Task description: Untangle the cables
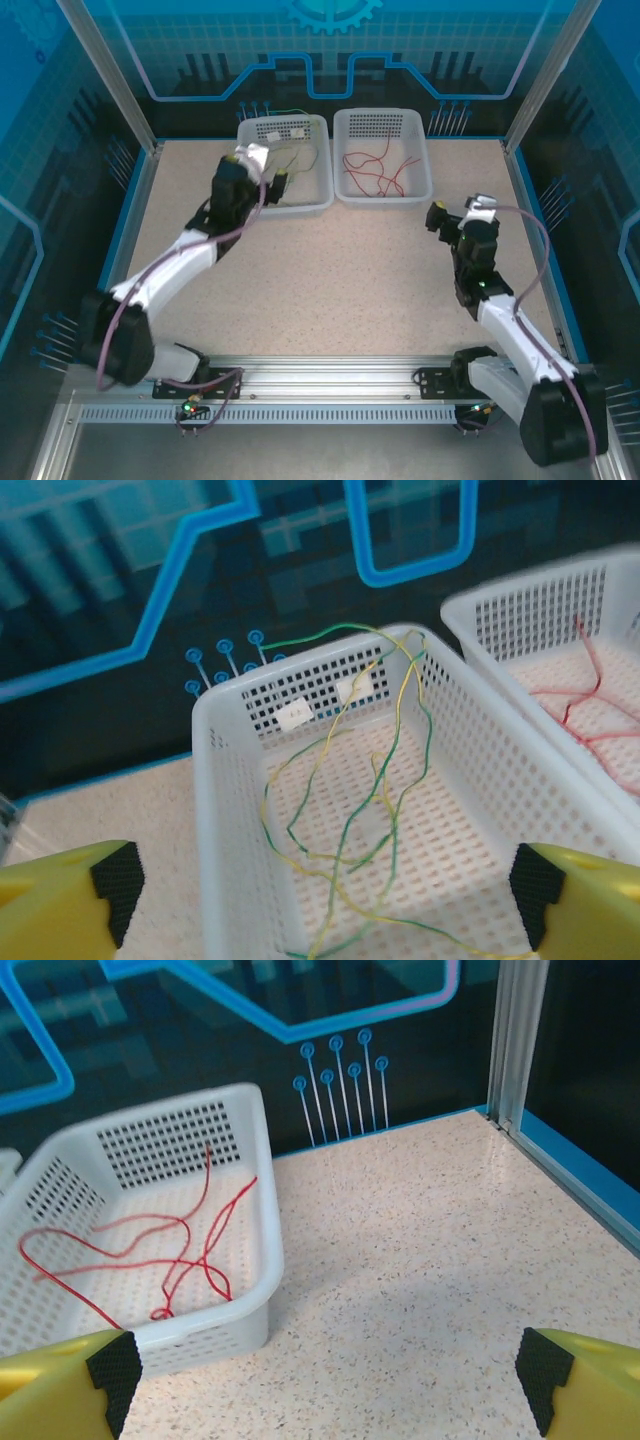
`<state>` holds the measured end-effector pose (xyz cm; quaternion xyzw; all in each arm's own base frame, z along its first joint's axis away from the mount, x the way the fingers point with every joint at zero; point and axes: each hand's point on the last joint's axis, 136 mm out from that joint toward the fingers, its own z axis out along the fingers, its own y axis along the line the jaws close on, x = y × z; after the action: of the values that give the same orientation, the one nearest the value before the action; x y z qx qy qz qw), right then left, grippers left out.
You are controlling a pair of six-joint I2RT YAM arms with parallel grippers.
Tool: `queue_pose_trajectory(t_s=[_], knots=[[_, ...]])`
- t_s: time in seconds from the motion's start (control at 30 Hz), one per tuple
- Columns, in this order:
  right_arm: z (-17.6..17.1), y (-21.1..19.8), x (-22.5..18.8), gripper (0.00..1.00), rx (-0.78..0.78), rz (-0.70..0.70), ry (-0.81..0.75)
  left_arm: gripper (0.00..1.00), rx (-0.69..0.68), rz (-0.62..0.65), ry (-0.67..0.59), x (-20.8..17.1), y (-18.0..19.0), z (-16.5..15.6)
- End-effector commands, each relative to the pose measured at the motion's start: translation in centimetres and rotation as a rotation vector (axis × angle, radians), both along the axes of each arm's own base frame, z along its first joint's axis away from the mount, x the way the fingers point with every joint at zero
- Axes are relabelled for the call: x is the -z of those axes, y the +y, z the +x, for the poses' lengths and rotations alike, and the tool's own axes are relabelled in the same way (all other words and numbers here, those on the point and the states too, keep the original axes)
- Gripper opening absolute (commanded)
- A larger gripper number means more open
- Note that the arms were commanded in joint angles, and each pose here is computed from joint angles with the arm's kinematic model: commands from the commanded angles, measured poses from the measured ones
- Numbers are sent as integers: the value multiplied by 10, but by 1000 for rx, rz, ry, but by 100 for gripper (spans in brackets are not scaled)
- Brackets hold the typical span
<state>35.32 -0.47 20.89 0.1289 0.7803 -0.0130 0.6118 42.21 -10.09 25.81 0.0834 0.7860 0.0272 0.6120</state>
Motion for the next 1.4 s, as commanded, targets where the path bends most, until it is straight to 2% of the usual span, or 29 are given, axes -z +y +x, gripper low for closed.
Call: queue_pose_trajectory(t_s=[0.0,0.07,0.13,0.23,0.3,0.37,0.47,0.57,0.7,0.83,0.87,0.97,1.03,1.13,1.2,1.23,1.37], knots=[[21,1,0,100,-26,-145,30,99,-126,-152,-123,14,29,-27],[30,1,13,100,-33,-195,66,99,-133,-84,-108,43,38,-45],[37,-3,27,100,-12,-209,112,99,-228,-65,-64,69,60,-57],[45,1,44,100,-34,-230,109,99,-281,-97,-42,97,79,-69],[47,3,47,100,-55,-247,97,99,-354,-158,-31,114,101,-72],[50,14,43,100,-126,-269,52,99,-357,-174,-2,130,112,-67],[56,20,40,100,-185,-272,22,99,-287,-120,-49,127,105,-53],[64,19,41,100,-231,-227,4,99,-301,-140,-31,145,112,-42],[62,21,41,100,-267,-146,-15,99,-229,-171,-118,148,105,-56],[52,27,40,100,-284,-170,-12,99,-150,-164,-124,148,93,-58],[51,29,39,100,-302,-180,-12,99,-148,-164,-120,148,92,-57],[42,38,43,100,-330,-212,121,99,-176,-160,-123,147,97,-56],[36,37,49,100,-321,-246,110,99,-191,-160,-99,149,99,-53],[36,32,55,100,-294,-222,101,99,-254,-159,-20,155,108,-38],[31,42,48,100,-341,-255,18,99,-284,-175,54,161,115,-28],[28,43,45,100,-343,-260,-13,99,-299,-208,50,161,122,-29],[24,44,64,100,-353,-236,88,99,-289,-212,46,161,121,-30]])
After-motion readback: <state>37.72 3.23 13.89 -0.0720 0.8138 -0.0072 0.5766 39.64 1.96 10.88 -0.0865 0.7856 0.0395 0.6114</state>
